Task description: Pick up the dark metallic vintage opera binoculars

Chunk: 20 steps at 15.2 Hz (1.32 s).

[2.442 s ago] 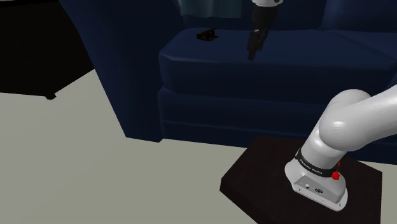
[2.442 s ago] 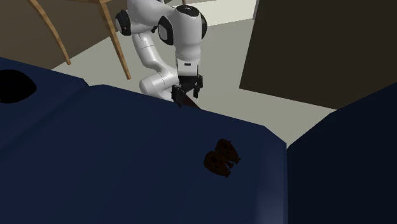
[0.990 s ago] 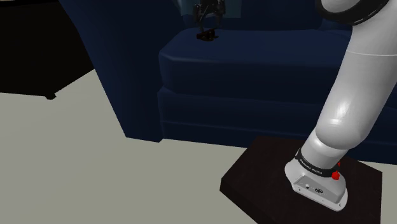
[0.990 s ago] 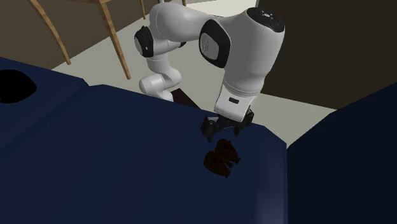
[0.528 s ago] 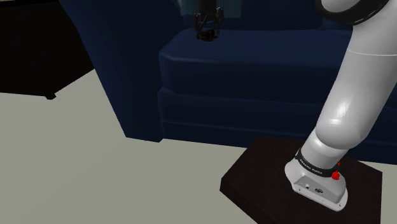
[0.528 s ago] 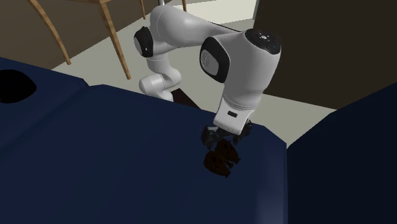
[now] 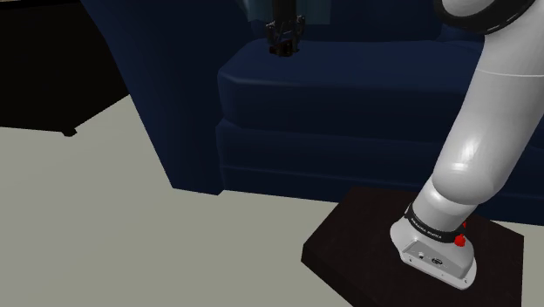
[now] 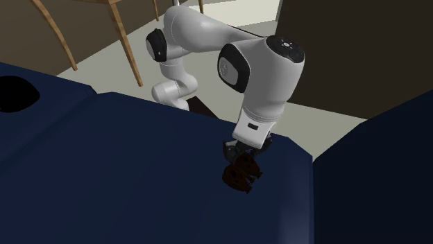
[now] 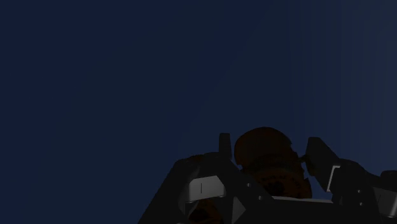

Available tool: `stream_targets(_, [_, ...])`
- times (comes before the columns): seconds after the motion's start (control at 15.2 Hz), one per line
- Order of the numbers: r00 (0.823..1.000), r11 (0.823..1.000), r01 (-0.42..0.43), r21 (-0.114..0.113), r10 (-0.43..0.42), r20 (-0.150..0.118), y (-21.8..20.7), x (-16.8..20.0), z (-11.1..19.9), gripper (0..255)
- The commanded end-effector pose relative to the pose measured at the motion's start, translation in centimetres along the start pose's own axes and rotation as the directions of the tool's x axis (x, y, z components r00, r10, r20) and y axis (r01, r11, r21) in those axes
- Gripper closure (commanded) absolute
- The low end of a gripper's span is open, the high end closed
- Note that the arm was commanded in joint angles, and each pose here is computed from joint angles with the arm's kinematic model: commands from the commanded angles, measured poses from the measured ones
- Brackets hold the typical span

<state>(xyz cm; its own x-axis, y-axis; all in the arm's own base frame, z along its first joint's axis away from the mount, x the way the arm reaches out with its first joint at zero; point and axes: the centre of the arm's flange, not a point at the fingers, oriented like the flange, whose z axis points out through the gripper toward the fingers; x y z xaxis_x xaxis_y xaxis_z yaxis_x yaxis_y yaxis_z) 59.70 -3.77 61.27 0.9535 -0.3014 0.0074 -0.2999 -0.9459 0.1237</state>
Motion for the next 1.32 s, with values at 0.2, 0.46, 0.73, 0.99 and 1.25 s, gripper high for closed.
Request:
stream_targets(0.2, [1.0,1.0,-0.001,-0.001,0.001,0.001,0.0,0.0,0.0,255])
stream_targets(0.46, [1.0,1.0,-0.001,-0.001,0.001,0.001,0.2,0.0,-2.1,255])
stream_targets(0.73, [1.0,1.0,-0.001,-0.001,0.001,0.001,0.5,0.1,-4.2,255])
stream_targets(0.99, [1.0,1.0,-0.001,-0.001,0.001,0.001,0.8,0.1,-6.2,255])
stream_targets(1.25, [1.0,1.0,-0.001,-0.001,0.001,0.001,1.0,0.1,-7.9,255])
